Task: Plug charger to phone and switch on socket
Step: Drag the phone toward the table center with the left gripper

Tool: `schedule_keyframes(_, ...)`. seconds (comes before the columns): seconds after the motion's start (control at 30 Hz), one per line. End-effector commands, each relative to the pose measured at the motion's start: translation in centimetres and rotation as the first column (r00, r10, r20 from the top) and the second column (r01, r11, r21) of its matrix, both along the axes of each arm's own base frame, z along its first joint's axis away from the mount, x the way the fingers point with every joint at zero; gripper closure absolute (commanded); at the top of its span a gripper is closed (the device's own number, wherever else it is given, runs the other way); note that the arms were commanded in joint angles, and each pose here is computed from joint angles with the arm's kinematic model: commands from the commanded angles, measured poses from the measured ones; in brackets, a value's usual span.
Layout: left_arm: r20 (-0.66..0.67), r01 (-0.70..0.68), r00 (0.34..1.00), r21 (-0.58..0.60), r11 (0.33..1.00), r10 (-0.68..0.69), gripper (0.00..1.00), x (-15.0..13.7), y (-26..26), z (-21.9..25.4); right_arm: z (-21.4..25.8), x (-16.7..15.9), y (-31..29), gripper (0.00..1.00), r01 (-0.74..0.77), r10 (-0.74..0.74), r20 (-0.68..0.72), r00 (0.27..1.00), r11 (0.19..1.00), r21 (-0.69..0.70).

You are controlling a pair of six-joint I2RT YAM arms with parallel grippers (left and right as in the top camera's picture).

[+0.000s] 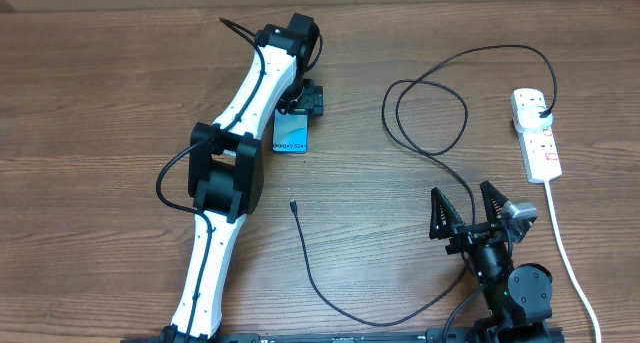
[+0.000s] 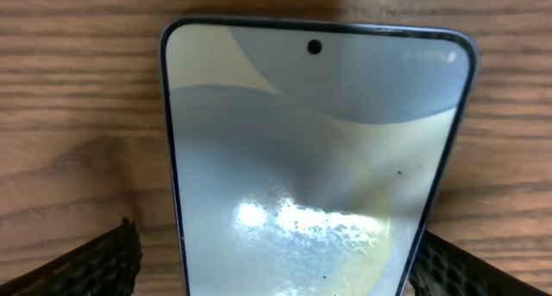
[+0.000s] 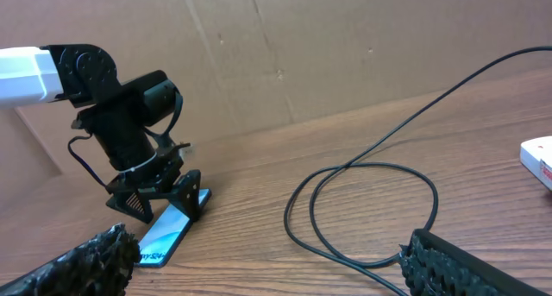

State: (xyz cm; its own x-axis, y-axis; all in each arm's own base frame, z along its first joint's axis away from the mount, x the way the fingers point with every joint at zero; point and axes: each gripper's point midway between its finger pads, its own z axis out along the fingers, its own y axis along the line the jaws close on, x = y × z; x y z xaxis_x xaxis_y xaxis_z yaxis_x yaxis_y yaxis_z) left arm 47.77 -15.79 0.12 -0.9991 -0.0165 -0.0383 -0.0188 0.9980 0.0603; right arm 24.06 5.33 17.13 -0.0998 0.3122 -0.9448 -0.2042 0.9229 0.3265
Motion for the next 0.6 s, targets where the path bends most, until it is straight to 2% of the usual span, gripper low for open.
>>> schedule_keyframes(0.0,-0.159,0.038,0.987,0.041,0.998,-0.031,0.0,-3.4,0.4,-5.1,-0.2,0.0,-0.1,0.0,0.004,-0.004,0.005,1.0,1.0,-0.003)
schedule_keyframes(0.33,-0.11,0.048,0.993,0.022,0.999,-0.045,0.0,-3.3,0.0,-0.3,-0.2,0.0,-0.1,0.0,0.004,-0.004,0.005,1.0,1.0,-0.003)
schedule_keyframes(0.57,-0.095,0.143,0.986,0.053,0.988,-0.137,0.0,-4.7,-0.7,3.8,-0.2,0.0,-0.1,0.0,0.004,-0.004,0.004,1.0,1.0,-0.003)
